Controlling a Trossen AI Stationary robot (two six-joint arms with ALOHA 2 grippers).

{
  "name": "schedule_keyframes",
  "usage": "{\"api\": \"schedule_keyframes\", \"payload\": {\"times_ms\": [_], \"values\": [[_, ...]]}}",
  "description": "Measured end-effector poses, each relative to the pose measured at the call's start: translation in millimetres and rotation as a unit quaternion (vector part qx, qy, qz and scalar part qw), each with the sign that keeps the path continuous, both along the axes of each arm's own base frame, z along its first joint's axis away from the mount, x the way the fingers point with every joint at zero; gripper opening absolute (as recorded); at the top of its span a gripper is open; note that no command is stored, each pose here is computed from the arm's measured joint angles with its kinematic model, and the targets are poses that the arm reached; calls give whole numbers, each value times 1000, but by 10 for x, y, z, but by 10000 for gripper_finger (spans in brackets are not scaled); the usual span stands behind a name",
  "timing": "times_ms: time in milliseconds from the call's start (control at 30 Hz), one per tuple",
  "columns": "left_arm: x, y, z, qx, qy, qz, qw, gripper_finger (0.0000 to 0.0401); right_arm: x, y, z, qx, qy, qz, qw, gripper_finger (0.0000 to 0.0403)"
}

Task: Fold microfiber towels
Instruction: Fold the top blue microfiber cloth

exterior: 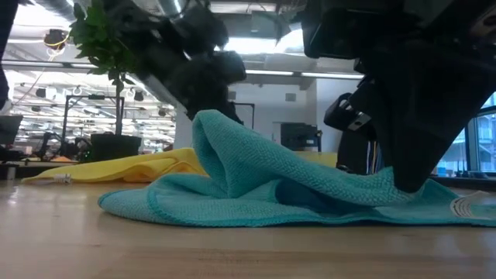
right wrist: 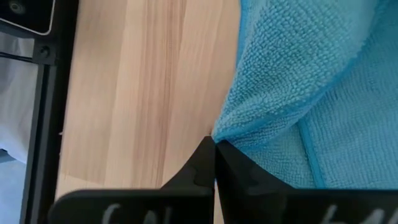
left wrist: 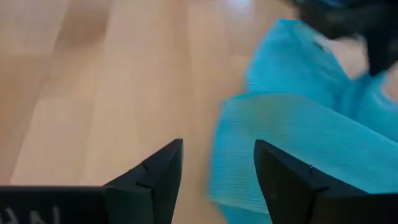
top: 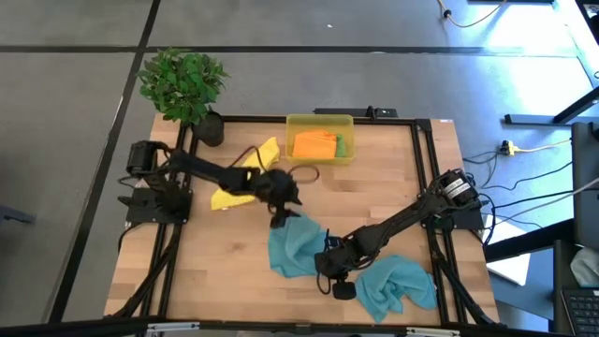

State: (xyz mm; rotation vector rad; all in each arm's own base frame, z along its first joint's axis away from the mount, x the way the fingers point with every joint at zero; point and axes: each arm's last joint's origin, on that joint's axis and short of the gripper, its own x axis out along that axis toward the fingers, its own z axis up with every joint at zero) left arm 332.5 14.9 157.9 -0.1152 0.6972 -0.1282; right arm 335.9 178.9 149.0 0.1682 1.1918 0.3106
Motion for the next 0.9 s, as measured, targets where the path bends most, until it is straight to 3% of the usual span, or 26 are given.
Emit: {"api": "schedule_keyframes", "payload": {"times_ms": [100,233,467,633,800,900], "values": [[60,137,-70,-43,12,1,999,189,4,2,1,1,-2,1,1000,4],[214,103,-221,-82,45,-37,995,189,4,2,1,1,-2,1,1000,4],[448,55,-317,-91,105,-54,989,188,2,5,-1,1,-2,1,1000,4],[510,43,-190,-78,88,-68,991,179,-5,14,-1,0,0,2,1000,4],[507,-72,-37,-51,60,-106,991,147,-6,13,-1,0,0,2,1000,4],[447,-144,-78,-46,94,-122,987,118,-6,13,-2,0,0,2,1000,4]]}}
